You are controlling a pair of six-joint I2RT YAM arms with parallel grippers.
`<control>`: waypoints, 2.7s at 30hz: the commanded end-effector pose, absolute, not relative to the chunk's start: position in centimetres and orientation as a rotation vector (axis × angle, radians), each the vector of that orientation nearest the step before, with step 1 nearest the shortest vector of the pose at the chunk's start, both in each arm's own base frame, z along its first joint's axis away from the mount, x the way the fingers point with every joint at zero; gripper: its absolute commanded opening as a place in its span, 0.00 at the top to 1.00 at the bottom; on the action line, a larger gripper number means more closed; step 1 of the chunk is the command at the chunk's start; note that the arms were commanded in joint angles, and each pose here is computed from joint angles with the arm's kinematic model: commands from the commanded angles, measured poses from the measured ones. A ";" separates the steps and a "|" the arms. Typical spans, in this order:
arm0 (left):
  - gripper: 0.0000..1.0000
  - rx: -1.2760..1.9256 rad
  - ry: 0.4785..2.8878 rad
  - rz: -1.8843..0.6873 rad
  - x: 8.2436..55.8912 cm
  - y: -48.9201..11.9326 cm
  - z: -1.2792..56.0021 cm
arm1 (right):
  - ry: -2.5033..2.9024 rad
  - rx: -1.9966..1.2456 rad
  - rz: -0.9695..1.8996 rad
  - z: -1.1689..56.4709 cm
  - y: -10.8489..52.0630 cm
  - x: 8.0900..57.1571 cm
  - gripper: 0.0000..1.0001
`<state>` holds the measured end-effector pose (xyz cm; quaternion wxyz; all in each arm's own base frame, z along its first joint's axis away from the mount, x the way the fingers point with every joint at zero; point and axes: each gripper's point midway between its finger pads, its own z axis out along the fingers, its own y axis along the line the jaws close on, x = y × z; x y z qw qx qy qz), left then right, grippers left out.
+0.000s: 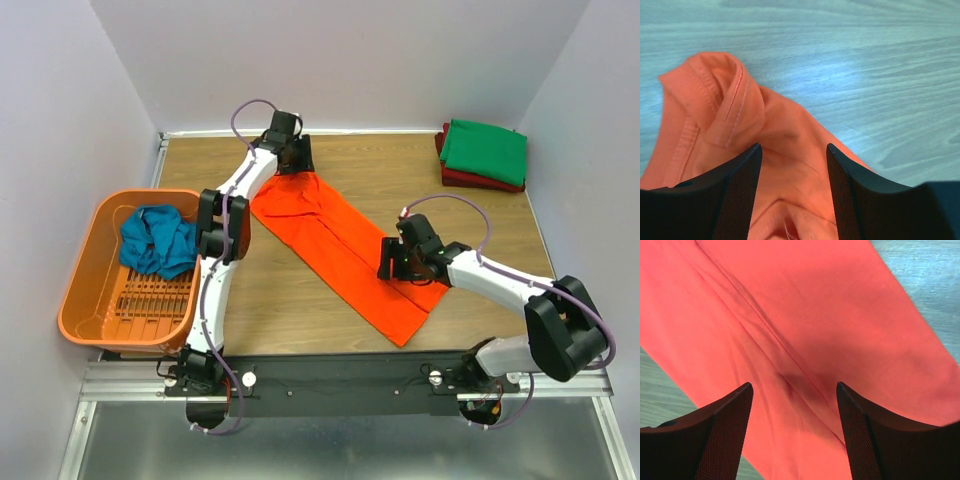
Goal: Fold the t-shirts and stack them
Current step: Fold the tshirt
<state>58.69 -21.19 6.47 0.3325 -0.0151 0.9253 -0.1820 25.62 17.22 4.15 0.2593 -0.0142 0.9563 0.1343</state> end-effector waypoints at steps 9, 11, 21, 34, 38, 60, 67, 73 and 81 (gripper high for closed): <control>0.37 -0.249 2.235 -0.359 53.6 -17.0 16.2 | 2.753 -0.100 0.077 0.3 16.8 22.7 0.25; 0.37 -0.261 2.284 -0.355 51.3 -16.8 13.1 | 2.784 -0.132 0.069 -0.3 17.5 21.8 0.25; 0.37 -0.348 2.350 -0.274 47.8 -14.8 9.0 | 2.830 -0.150 0.397 0.8 25.3 18.7 0.24; 0.38 -0.291 2.544 -0.198 52.7 -16.7 0.7 | 2.569 0.145 0.712 9.7 30.7 23.4 0.20; 0.39 -0.251 2.550 -0.252 54.1 -18.0 0.5 | 2.444 0.108 0.628 12.0 29.2 25.5 0.14; 0.29 0.213 2.412 -0.672 59.6 -26.2 1.1 | 2.692 0.250 0.306 1.0 19.5 20.1 0.12; 0.28 0.304 2.323 -0.813 59.7 -28.5 2.3 | 2.787 0.247 0.354 -0.7 19.3 15.4 0.15; 0.27 0.385 2.286 -0.914 58.6 -31.0 2.6 | 2.821 0.246 0.402 -0.7 20.1 12.4 0.16; 0.26 0.386 2.268 -0.945 58.0 -32.6 2.9 | 2.790 0.288 0.400 0.2 18.9 11.0 0.16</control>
